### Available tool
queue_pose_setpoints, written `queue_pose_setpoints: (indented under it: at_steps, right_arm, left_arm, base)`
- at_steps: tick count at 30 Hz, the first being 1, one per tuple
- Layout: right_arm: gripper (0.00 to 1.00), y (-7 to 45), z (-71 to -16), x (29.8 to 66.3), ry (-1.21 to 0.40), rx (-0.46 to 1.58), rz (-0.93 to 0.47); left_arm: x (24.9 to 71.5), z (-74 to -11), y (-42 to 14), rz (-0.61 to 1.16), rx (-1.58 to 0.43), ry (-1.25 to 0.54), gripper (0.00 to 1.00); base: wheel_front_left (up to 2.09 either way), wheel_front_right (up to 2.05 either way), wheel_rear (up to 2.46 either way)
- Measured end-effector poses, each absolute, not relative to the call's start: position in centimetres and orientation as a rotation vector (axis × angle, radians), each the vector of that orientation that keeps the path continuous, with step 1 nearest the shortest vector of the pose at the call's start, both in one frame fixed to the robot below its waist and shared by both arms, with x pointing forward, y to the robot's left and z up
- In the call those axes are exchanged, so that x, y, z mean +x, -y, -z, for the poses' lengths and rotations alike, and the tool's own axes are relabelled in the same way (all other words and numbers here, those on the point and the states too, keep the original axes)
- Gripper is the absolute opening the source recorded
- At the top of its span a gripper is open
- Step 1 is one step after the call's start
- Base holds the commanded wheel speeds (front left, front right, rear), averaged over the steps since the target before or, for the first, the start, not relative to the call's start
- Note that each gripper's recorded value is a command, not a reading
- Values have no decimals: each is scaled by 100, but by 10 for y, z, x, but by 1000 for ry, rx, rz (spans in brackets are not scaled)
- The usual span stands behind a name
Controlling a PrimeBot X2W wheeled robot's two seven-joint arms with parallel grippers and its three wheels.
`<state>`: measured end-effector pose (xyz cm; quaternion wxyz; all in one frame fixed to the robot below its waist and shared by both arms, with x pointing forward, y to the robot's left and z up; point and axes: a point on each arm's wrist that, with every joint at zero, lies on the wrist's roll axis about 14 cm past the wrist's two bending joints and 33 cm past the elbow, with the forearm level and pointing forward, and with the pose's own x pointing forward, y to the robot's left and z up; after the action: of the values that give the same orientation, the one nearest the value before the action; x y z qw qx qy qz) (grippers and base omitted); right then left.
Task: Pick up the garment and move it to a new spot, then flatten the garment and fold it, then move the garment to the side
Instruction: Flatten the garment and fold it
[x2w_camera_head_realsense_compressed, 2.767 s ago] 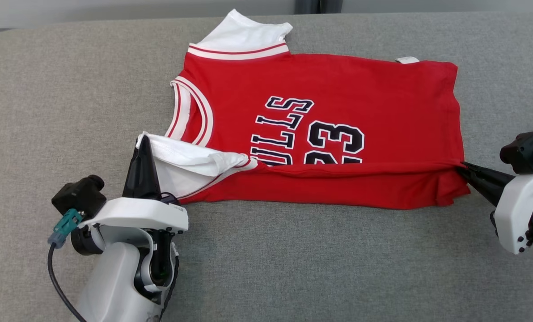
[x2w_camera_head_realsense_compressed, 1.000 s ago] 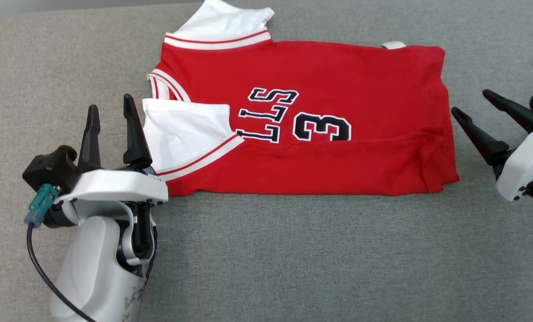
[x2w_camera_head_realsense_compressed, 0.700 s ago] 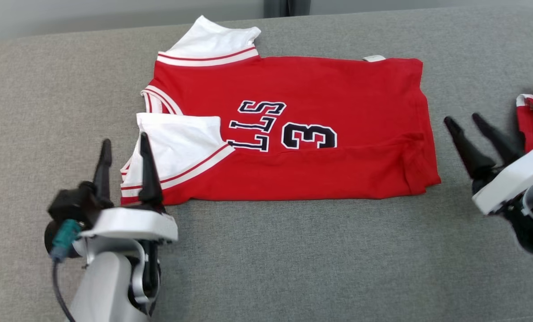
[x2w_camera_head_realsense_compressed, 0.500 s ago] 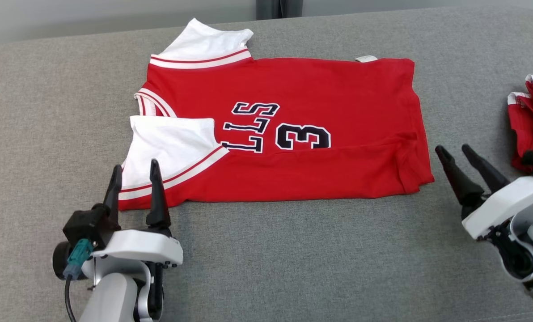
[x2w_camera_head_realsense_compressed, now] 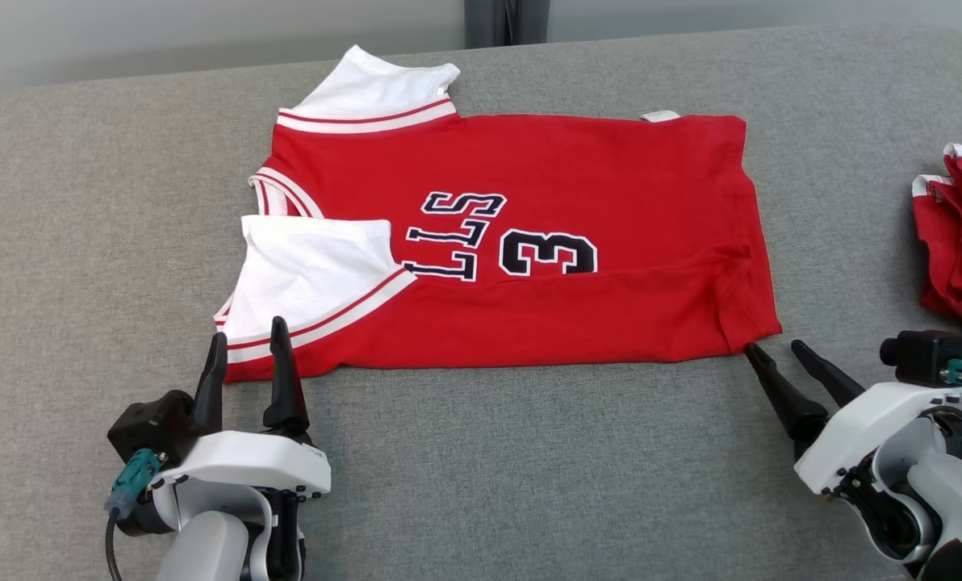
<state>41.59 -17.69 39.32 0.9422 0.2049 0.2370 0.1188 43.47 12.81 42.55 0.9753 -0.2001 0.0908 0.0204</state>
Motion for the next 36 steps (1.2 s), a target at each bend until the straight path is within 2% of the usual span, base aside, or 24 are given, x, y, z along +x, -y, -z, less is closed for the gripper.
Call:
queue_pose_setpoints:
  at_steps: [4, 10, 16, 25, 36]
  right_arm:
    - [100, 170, -389, 417, -491, 371, -264]
    - [100, 143, -386, 417, -522, 434, -295]
    - [100, 126, -388, 419, -529, 503, -310]
    - [100, 124, -390, 422, -532, 525, -309]
    - [100, 121, -389, 427, -533, 533, -314]
  left_arm:
    - [434, -425, -132, -62, -435, -187, 100]
    - [433, -416, -137, -108, -549, -222, 100]
    - [420, -389, -109, -75, -680, -349, 100]
    - [425, -374, -98, -96, -804, -421, 100]
    - [430, -360, -91, -98, -799, -488, 100]
  base:
    - [0, 0, 0]
    - [0, 0, 0]
    - [0, 0, 0]
    - [0, 0, 0]
    - [0, 0, 0]
